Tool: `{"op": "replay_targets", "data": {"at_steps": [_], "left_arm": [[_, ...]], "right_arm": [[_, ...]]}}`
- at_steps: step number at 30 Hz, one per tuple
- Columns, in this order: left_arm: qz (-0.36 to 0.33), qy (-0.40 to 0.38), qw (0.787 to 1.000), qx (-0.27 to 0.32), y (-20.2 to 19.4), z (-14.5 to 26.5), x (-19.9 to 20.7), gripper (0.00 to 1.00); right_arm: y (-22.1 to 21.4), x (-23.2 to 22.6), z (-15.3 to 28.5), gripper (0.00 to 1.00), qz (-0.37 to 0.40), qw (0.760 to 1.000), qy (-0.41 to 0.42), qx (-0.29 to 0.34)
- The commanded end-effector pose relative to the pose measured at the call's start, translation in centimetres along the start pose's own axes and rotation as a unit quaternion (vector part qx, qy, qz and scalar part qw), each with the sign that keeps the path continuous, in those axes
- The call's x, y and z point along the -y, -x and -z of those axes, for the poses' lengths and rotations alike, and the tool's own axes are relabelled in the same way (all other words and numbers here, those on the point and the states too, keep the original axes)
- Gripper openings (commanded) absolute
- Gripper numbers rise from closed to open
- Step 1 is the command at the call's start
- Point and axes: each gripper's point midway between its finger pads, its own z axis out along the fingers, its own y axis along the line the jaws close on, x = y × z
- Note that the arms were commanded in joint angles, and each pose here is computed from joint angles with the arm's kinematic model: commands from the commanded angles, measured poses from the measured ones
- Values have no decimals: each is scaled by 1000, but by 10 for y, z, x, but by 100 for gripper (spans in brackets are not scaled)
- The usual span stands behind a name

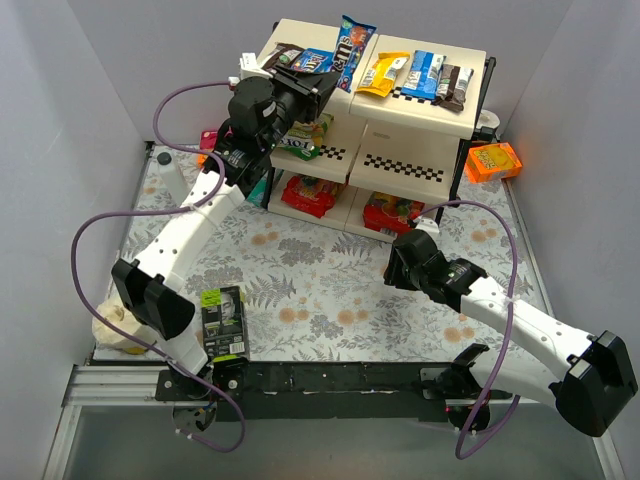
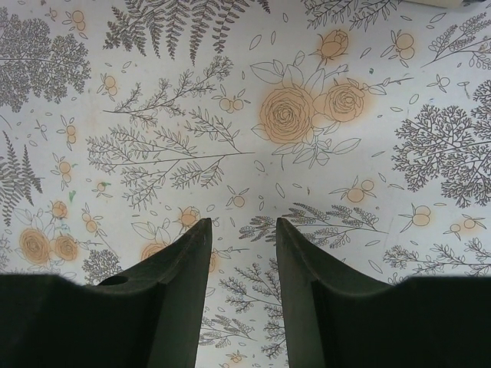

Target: Place and organize the candy bags onto the shelf

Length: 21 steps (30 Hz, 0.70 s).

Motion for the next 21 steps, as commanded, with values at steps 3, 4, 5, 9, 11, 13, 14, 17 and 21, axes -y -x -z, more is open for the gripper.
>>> {"op": "replay_targets", "data": {"at_steps": [3,4,5,9,11,13,14,17,21], "left_arm": [[97,-27,995,19,16,-9,30,0],[98,-24,995,14,15,-11,28,0],[97,-23,995,13,15,-14,27,0],[105,-2,994,10,13,-20,15,3],[110,0,994,12,14,-20,12,5],[116,-8,993,13,13,-19,14,10],[118,-5,993,16,14,-18,10,11],[119,-10,993,18,15,-18,12,14],[118,-9,993,14,14,-19,10,18]], "right_arm": [[6,8,2,47,1,1000,-9,18],[6,9,2,47,1,1000,-10,17],[6,9,2,47,1,1000,-10,18],[8,9,2,47,0,1000,-10,20],[8,10,2,47,-1,1000,-11,20],[7,12,2,47,-2,1000,-11,20],[7,11,2,47,-2,1000,-11,20],[6,13,2,47,-2,1000,-12,19],[5,14,1,47,-4,1000,-13,17]]}}
